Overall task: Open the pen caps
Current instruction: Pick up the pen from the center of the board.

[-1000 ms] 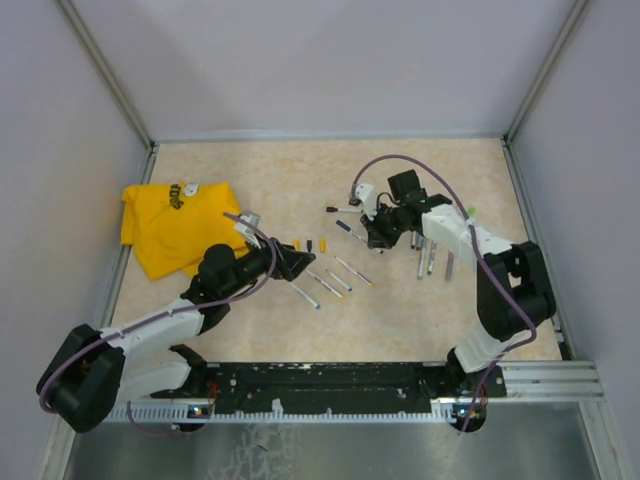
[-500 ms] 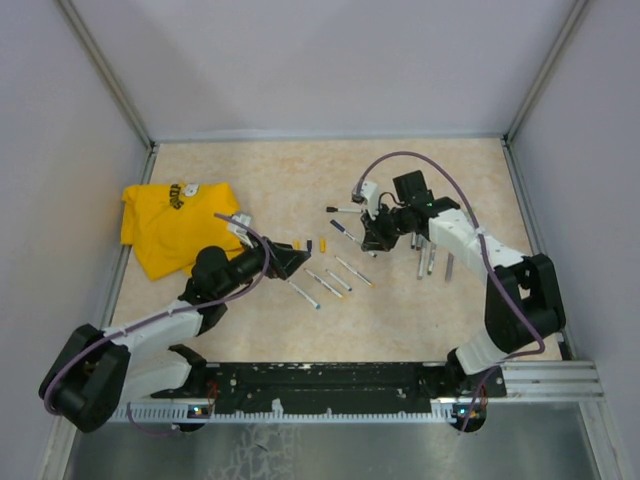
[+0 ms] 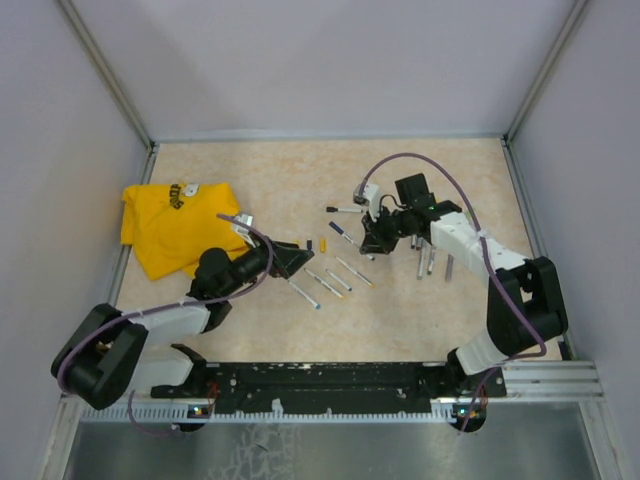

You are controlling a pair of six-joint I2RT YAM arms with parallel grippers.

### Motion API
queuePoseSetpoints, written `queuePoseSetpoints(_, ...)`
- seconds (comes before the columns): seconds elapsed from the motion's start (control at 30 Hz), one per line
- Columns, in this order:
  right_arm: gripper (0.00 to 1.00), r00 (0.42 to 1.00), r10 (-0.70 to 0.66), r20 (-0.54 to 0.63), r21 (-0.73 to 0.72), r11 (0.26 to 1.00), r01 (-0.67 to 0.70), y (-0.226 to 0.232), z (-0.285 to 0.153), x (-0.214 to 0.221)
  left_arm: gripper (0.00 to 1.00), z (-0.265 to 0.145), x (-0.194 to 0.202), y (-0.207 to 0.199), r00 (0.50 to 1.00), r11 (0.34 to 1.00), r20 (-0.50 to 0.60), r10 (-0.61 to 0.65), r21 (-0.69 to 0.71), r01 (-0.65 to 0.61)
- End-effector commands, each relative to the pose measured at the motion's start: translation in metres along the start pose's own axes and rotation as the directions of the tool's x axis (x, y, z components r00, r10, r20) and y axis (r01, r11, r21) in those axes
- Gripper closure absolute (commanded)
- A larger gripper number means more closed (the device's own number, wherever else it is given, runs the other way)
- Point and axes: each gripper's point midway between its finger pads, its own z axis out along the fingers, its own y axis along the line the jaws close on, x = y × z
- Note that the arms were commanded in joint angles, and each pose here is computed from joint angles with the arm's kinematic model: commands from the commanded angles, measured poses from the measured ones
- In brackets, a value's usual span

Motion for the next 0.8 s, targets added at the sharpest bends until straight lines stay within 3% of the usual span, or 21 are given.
queuePoseSetpoints(0.0, 1.00, 0.996, -0.035, 0.079, -0.010, 0.999, 0.036, 0.005, -0.009, -0.019, 0.02, 0.006, -0.004, -0.013, 0.999, 0.996, 0.017, -0.030, 0.089, 0.028)
queuePoseSetpoints(0.3, 1.00, 0.996, -0.034, 0.087, -0.024, 0.999, 0.036, 0.008, -0.009, -0.019, 0.05, 0.023, 0.002, -0.005, 0.995, 0.991, 0.000, -0.102, 0.092, 0.101)
queuePoseSetpoints(0.77, 1.00, 0.995, -0.033, 0.091, -0.035, 0.999, 0.036, 0.010, -0.008, -0.019, 0.05, 0.032, 0.005, 0.004, 0.994, 0.991, -0.003, -0.112, 0.067, 0.112)
